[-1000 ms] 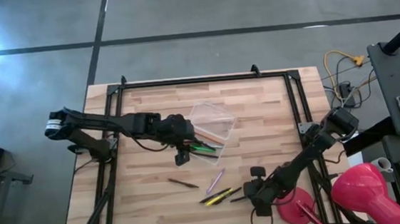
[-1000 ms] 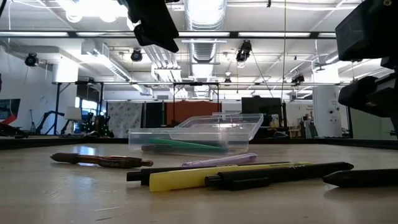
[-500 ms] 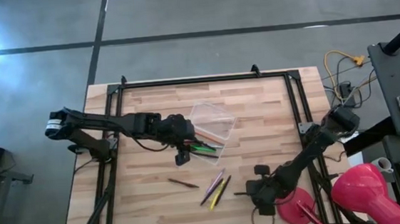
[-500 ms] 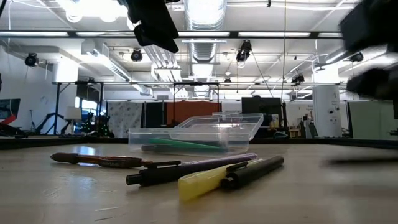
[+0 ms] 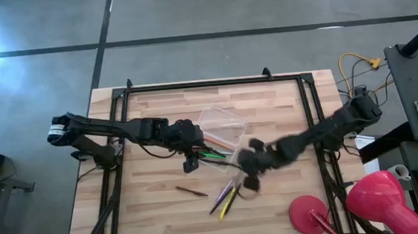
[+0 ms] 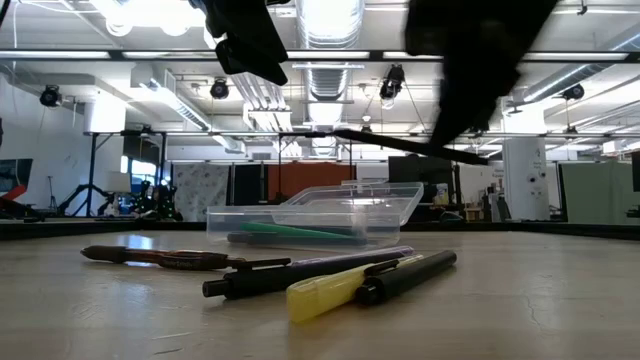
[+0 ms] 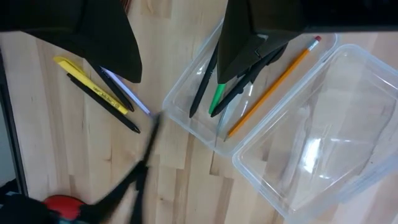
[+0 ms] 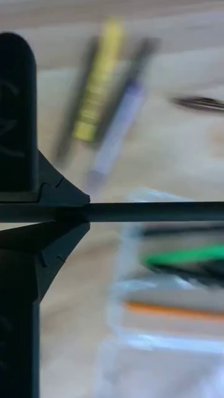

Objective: Pick & place school supplies into a supply box
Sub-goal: Put the black pen into the transparent case

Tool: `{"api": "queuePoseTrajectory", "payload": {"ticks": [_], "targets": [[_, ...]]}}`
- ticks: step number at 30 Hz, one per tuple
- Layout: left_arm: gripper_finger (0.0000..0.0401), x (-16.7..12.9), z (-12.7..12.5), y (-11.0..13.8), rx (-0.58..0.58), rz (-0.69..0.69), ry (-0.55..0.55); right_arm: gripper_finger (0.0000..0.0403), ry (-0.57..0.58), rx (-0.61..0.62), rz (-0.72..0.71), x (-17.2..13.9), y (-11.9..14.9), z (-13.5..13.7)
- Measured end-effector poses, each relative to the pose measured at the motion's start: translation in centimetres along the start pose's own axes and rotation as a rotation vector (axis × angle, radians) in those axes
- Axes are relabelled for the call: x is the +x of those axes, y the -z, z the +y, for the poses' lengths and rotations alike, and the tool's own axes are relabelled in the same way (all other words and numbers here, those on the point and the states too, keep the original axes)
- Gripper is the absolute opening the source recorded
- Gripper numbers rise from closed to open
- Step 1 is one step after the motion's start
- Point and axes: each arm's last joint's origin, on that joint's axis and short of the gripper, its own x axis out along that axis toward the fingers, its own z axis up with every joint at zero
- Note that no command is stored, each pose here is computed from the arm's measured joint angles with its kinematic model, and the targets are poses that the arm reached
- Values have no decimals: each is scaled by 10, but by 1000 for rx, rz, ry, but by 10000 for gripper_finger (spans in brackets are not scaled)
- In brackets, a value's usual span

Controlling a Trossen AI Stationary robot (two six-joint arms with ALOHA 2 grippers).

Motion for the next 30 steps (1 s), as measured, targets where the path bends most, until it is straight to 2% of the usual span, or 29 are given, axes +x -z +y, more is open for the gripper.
{"api": "queuePoseTrajectory", "payload": {"ticks": [3,6,11,14,18,24,30], "targets": [[194,0,0,0,0,-4,1,18,-7,49,-44,11,-23,-20],[194,0,0,-1,0,-7,1,18,14,109,-20,26,-36,-42],[194,0,0,-1,0,-15,3,18,-67,185,52,48,-55,-65],[194,0,0,-1,0,-16,4,24,-146,188,109,60,-62,-63],[194,0,0,-2,0,-18,5,50,-158,182,103,69,-74,-58],[193,0,-1,-3,-1,-27,8,108,-70,158,23,67,-92,-57],[193,0,-1,-3,-1,-31,8,154,-14,63,-11,53,-111,-60]]}}
